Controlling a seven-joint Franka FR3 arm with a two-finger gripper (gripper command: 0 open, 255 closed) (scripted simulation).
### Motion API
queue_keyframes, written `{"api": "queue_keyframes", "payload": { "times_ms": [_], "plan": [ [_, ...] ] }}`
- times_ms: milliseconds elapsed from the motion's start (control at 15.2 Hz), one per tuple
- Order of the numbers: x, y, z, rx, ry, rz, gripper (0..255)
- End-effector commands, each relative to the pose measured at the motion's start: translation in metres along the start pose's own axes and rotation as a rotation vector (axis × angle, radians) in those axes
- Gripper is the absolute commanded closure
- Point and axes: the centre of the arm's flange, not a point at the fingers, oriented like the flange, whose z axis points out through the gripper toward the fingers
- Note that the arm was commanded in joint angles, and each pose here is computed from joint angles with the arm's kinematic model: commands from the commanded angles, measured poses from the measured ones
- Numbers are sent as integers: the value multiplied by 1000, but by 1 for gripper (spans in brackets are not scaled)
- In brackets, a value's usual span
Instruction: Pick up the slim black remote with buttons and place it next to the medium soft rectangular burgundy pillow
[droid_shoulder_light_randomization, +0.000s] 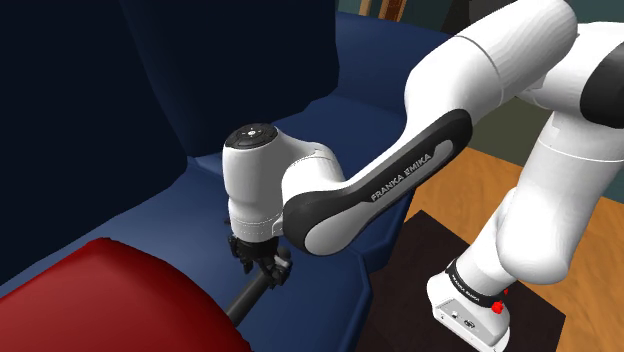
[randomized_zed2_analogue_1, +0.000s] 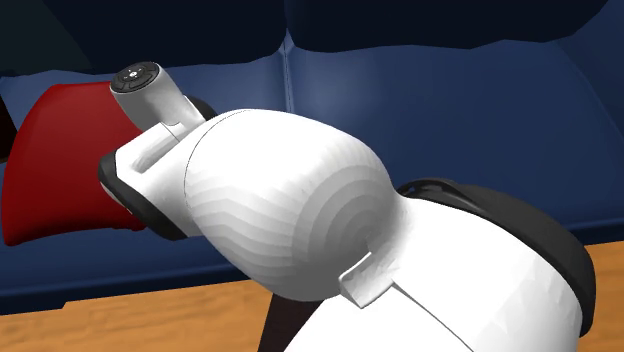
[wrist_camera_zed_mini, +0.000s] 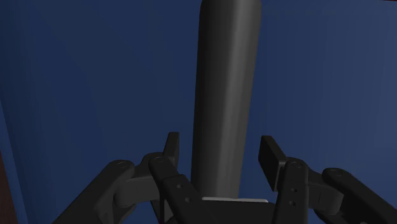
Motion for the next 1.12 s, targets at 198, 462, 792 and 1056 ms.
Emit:
{"api": "queue_keyframes", "payload": {
  "times_ms": [198,462,792,1056],
  "plan": [
    [0,0,0,0,0,1,0],
    [0,0,-39,0,0,0,0],
    [0,0,-50,0,0,0,0],
    [0,0,-50,0,0,0,0]
  ]
}}
